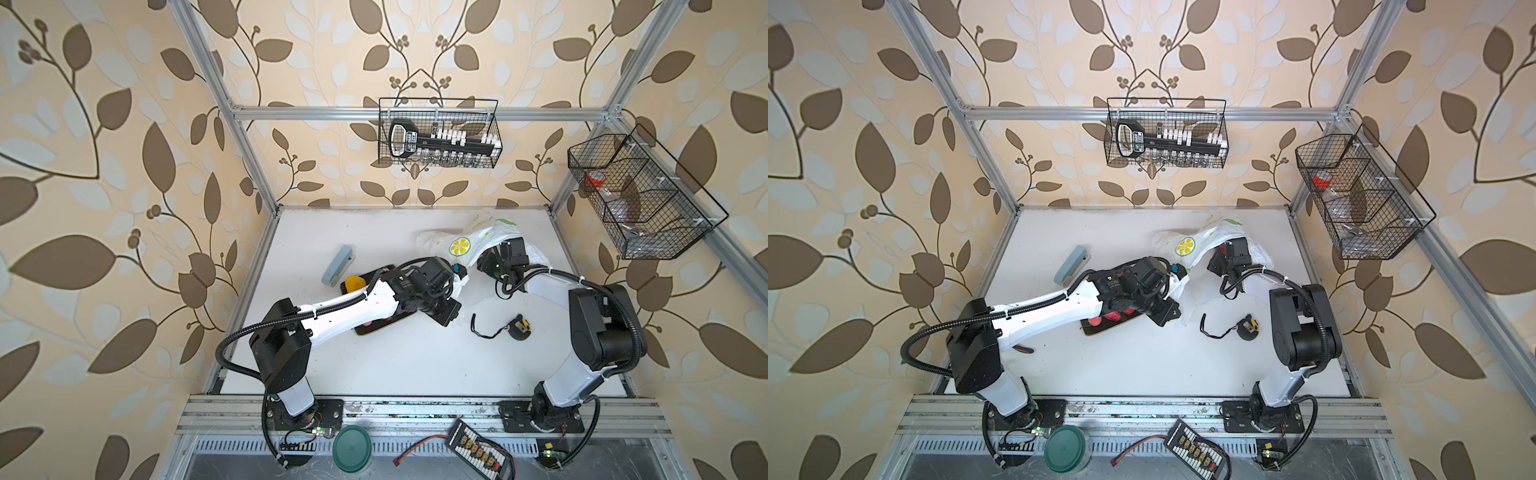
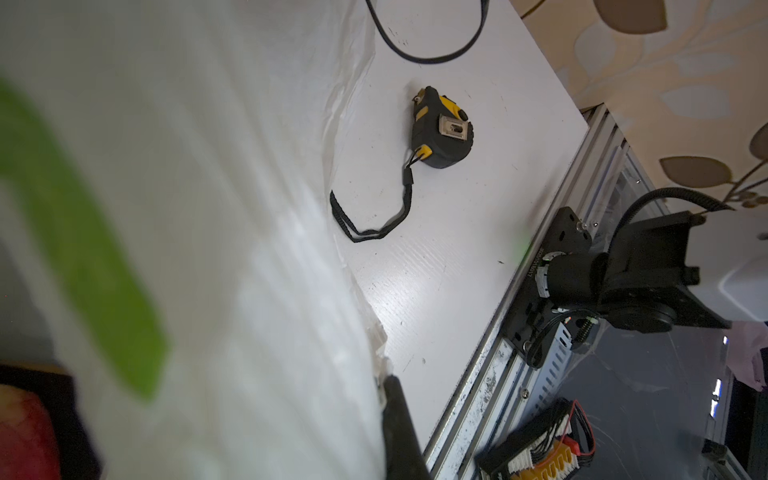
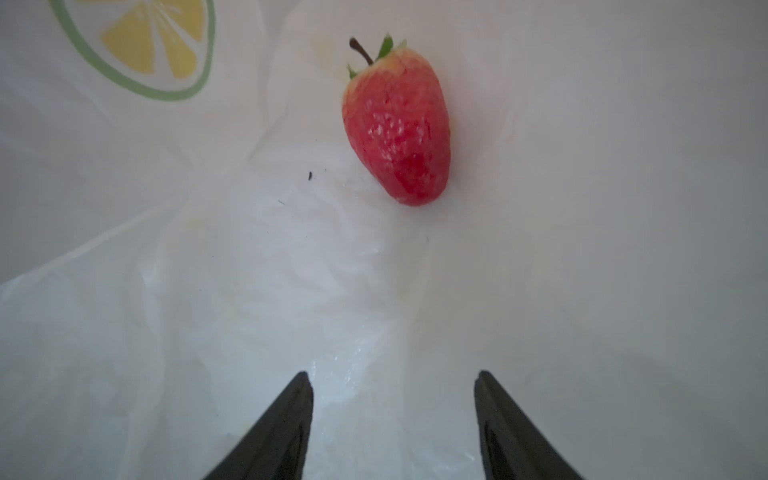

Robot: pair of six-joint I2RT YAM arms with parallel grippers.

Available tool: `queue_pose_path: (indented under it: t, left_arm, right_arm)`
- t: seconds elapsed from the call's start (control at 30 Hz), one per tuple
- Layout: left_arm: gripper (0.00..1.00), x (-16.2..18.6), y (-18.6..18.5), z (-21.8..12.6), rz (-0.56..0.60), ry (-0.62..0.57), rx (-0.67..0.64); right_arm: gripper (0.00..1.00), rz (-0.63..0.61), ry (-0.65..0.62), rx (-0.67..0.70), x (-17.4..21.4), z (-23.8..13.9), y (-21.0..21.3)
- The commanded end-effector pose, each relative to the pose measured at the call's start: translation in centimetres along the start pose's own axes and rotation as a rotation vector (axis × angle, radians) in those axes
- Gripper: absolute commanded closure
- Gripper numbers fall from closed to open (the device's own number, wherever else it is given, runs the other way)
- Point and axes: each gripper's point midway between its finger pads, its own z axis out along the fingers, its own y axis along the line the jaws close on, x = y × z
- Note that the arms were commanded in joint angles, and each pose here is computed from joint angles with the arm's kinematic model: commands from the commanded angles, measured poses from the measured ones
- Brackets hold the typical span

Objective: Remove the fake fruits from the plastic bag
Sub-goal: 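Lower the right gripper onto the red strawberry inside the bag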

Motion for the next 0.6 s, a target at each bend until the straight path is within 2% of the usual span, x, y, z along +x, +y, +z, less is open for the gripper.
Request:
queue_pose_path:
  t: [0.0,0.23,0.57]
  left_arm:
    - [1.0,-0.6,-1.3,-1.1,0.007,-0.027,0.06]
    - [1.0,-0.1,-2.4,-1.2,0.016,-0.002,0.115]
    - [1.0,0.8,-3.4,-0.9,0.031,0.045,0.184]
  right_arm:
    - [0.34,0.042,-0.11,0.029,-3.7,1.0,0.4]
    - [0.24,0.136,-0.169,0.059,-5.5,4.0,0.0]
    - [0.22,0.141,-0.143,-0.038,-6.2,6.9,2.4]
